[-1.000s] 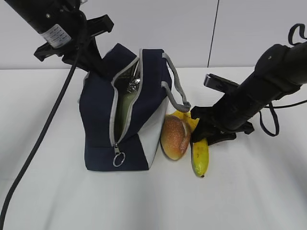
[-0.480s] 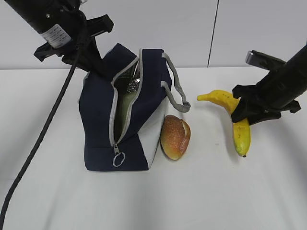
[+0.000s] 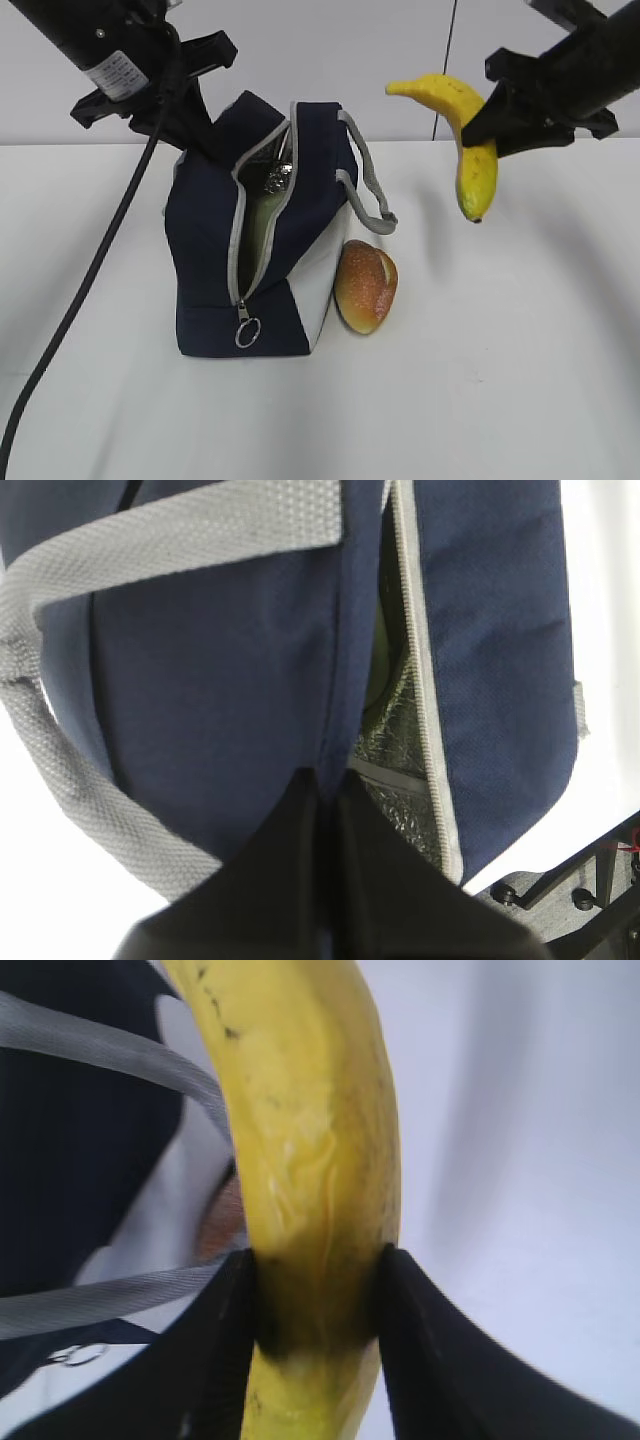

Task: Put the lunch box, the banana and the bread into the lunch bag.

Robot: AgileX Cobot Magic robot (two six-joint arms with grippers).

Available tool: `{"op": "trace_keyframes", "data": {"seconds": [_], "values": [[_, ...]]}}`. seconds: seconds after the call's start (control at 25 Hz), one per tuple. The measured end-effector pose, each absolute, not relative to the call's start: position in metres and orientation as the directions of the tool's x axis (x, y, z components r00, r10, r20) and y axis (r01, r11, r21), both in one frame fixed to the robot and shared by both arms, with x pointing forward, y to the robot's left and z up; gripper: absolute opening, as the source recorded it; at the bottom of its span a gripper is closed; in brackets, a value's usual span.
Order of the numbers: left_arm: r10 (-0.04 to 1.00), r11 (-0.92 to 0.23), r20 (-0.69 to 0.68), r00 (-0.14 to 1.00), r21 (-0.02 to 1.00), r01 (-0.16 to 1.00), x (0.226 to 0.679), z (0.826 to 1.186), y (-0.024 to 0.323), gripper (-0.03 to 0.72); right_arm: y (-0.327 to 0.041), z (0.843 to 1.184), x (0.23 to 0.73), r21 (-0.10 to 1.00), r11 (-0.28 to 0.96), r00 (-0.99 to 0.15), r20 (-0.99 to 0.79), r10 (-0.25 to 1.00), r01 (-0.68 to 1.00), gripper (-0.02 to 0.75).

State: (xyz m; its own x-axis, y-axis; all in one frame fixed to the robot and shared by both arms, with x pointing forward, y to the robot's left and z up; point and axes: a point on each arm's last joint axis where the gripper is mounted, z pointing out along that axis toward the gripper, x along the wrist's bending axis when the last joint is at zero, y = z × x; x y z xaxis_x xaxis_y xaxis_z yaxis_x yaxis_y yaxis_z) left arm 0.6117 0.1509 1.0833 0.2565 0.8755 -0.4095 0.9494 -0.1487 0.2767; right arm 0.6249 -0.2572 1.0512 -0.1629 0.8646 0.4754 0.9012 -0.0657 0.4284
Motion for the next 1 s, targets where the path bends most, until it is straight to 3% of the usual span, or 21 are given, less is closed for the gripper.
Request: {"op": "trace_keyframes", "data": {"seconds": [0.28,0.48,0.72,1.0], "values": [[0.875,-0.148,-0.411,0.256,0.277,0.949,0.612,1.083,0.151,0.001,-0.231,1.088,0.626,0.456,-0.148,-0.278,0.736,0.618,0.878,0.281],[0.874,-0.145,-0.413,0.256,0.282,0.949,0.612,1.084,0.151,0.001,-0.201,1.099,0.624,0.459,-0.167,-0.335,0.812,0.478,0.873,0.281],[0.874,-0.143,-0.414,0.256,0.284,0.948,0.612,1.084,0.15,0.001,-0.157,1.07,0.631,0.407,-0.132,-0.319,0.847,0.425,0.904,0.281],[0.874,-0.141,-0.414,0.256,0.288,0.947,0.613,1.084,0.15,0.001,-0.148,1.034,0.647,0.323,-0.168,-0.23,0.879,0.418,0.931,0.281]]}}
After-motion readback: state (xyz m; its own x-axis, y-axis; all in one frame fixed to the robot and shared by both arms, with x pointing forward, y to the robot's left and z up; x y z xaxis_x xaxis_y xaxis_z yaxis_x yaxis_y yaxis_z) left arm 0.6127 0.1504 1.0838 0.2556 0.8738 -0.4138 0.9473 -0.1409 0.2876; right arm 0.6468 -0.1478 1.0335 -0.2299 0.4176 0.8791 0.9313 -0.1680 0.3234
